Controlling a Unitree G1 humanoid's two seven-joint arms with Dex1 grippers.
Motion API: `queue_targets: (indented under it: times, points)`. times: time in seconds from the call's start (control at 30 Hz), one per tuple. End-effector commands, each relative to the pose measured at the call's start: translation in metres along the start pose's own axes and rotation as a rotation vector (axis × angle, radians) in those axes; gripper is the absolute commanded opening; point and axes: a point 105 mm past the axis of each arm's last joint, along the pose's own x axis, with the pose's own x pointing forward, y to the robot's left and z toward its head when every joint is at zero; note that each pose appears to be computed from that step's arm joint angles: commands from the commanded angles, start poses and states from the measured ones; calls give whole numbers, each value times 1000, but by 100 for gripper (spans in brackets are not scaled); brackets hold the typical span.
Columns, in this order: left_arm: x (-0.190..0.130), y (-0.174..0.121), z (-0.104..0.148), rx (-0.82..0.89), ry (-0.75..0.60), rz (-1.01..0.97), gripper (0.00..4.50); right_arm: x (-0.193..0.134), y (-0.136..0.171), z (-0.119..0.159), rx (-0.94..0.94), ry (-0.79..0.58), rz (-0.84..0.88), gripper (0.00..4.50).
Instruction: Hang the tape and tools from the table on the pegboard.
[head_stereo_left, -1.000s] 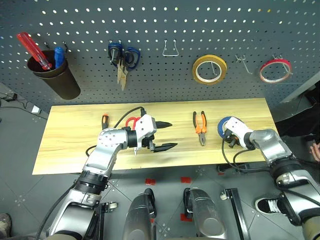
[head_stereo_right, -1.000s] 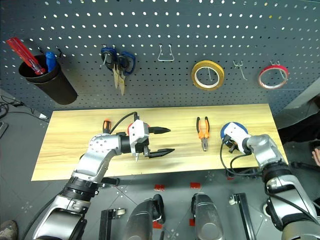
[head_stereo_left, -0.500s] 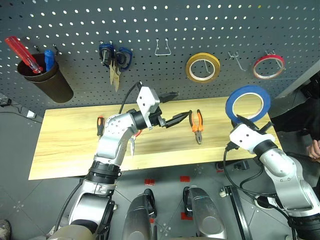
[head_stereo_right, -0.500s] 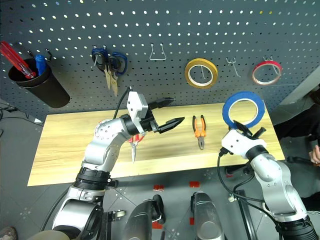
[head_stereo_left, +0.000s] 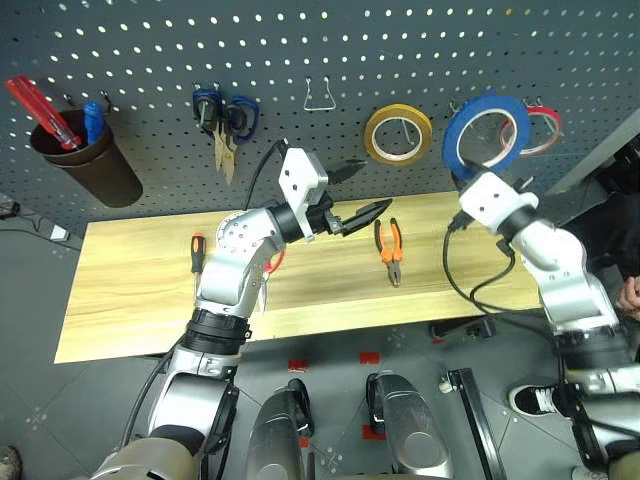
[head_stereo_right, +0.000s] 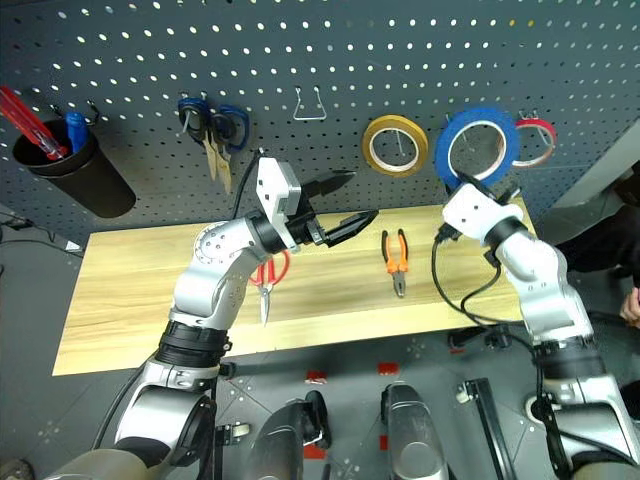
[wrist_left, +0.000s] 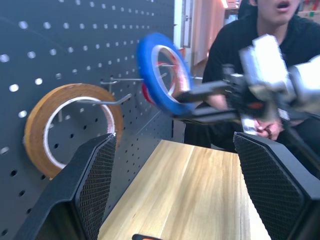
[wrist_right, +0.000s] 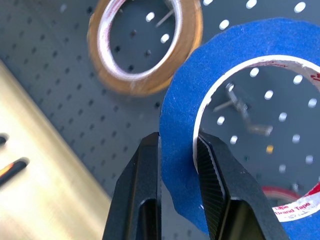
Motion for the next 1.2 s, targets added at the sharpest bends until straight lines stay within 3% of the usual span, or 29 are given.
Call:
queue_targets:
  times: [0.03, 0.23, 0.4, 0.53, 0.67, 0.9, 1.2]
  points:
    - [2, 0, 10, 41, -37, 7, 395, 9, -7, 11, 28, -77, -4, 68]
    - [-8, 6, 0, 48, 12, 33, 395, 2, 6, 8, 101, -44, -9, 266]
    - [-41, 12, -27, 57, 167, 14, 395, -27, 42, 2, 272, 96, -16, 445]
    - [-79, 33, -47, 78, 312, 58, 395, -45, 90, 10, 647, 293, -6, 448]
    - [-102, 53, -54, 117, 408, 87, 395, -40, 123, 13, 827, 496, -13, 448]
    - [-112, 61, -59, 150, 468, 59, 395, -13, 154, -1, 958, 714, 48, 448]
    - [-110, 56, -61, 158, 481, 12, 395, 26, 168, -12, 954, 752, 81, 448]
